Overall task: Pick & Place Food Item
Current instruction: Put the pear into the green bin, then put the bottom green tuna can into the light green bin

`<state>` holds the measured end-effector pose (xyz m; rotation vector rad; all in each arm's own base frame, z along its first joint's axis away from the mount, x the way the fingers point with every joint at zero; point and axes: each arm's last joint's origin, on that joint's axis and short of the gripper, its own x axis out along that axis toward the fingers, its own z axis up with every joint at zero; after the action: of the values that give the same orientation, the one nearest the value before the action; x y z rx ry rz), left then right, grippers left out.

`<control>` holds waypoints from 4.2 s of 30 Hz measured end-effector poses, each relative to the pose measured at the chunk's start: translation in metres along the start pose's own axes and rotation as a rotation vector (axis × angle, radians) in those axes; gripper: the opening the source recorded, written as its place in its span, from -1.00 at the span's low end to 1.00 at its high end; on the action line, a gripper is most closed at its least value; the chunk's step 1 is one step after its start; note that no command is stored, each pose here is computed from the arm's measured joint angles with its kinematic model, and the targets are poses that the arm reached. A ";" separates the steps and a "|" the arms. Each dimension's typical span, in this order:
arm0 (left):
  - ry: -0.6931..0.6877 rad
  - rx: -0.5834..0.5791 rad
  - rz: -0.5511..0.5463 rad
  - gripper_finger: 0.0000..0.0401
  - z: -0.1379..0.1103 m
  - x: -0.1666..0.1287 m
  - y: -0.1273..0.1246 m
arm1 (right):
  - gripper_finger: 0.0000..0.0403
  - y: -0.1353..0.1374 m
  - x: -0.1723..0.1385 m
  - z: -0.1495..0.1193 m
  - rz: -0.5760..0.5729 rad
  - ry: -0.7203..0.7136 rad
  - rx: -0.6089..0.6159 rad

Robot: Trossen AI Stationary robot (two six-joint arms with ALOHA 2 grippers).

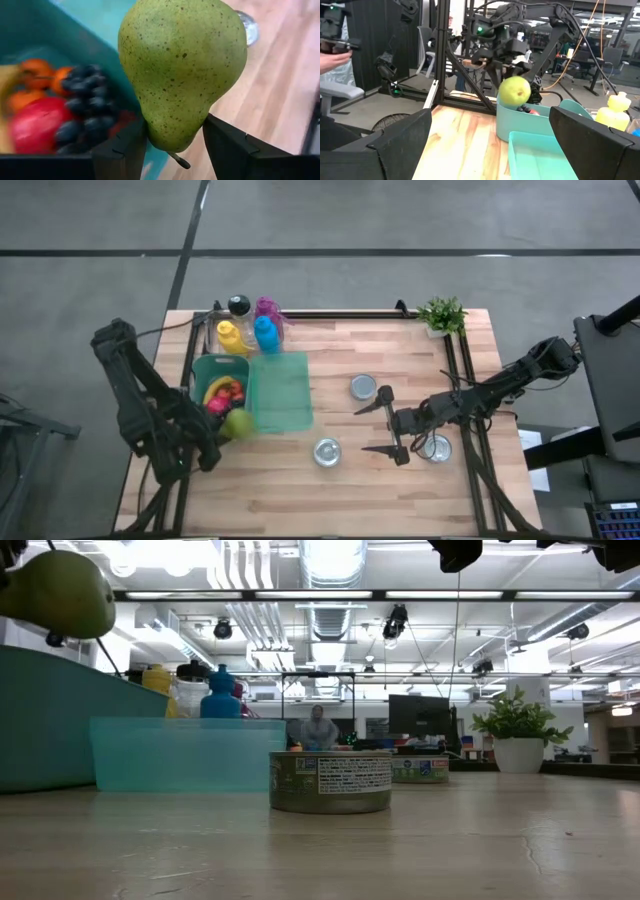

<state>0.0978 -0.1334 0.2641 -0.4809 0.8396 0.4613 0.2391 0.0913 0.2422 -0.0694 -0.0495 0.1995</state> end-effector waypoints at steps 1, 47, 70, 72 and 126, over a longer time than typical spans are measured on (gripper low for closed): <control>0.010 -0.002 0.021 -0.09 0.003 -0.004 0.001 | 0.99 0.000 0.000 0.000 0.000 0.000 0.000; 0.128 -0.290 0.295 -0.09 -0.001 0.006 0.066 | 0.99 0.000 0.000 0.000 0.000 0.000 0.000; 0.142 -0.376 0.287 0.14 -0.001 0.012 0.056 | 0.99 0.000 0.000 0.000 0.000 0.000 0.000; 0.143 -0.375 0.285 0.15 -0.001 0.012 0.056 | 0.99 0.000 0.000 0.000 0.000 0.000 0.000; -0.552 0.389 -0.269 0.16 0.104 0.046 -0.018 | 0.99 0.000 0.000 0.000 0.000 0.000 0.000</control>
<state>0.1959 -0.0799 0.2918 -0.0883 0.3089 0.1573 0.2391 0.0913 0.2422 -0.0694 -0.0497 0.1994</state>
